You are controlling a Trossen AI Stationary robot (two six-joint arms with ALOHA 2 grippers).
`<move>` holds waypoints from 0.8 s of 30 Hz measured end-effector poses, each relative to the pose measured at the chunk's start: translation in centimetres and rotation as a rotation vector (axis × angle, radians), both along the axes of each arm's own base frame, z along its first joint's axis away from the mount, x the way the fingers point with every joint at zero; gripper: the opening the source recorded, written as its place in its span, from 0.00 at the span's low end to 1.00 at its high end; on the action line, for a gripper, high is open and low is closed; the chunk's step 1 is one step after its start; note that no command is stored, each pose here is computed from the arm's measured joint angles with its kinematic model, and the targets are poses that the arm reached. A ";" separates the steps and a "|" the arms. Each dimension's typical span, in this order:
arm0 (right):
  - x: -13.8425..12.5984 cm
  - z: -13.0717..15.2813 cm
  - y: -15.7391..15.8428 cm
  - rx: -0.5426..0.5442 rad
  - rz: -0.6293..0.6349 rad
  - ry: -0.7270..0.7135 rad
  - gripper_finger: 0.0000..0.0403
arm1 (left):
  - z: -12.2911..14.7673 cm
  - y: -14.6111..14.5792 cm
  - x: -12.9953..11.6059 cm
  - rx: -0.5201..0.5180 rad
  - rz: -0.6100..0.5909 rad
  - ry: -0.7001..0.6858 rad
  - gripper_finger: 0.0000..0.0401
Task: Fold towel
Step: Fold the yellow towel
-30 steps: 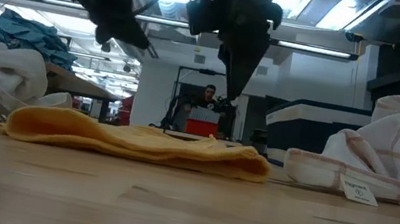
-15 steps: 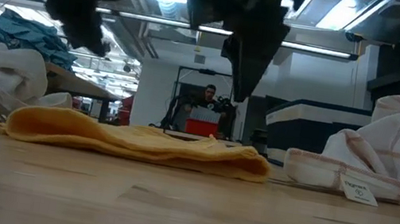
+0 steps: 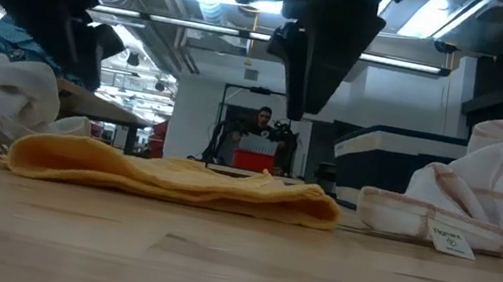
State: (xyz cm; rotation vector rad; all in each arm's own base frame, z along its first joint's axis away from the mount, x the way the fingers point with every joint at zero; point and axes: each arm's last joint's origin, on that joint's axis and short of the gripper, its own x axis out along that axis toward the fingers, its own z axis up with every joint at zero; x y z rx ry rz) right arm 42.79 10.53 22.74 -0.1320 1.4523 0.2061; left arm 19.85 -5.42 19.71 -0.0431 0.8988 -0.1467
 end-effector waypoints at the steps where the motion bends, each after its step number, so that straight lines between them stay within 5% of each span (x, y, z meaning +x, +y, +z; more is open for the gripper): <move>1: 0.0 0.0 0.2 -0.001 0.010 0.000 0.49 | -0.3 -0.4 0.2 0.016 -0.033 0.000 0.47; 7: 0.1 -1.5 1.1 -0.027 0.055 0.036 0.49 | -2.3 -2.3 1.3 0.113 -0.151 0.022 0.47; 24: 0.7 -6.3 2.7 -0.067 0.112 0.131 0.49 | -5.6 -4.2 2.3 0.215 -0.229 0.086 0.47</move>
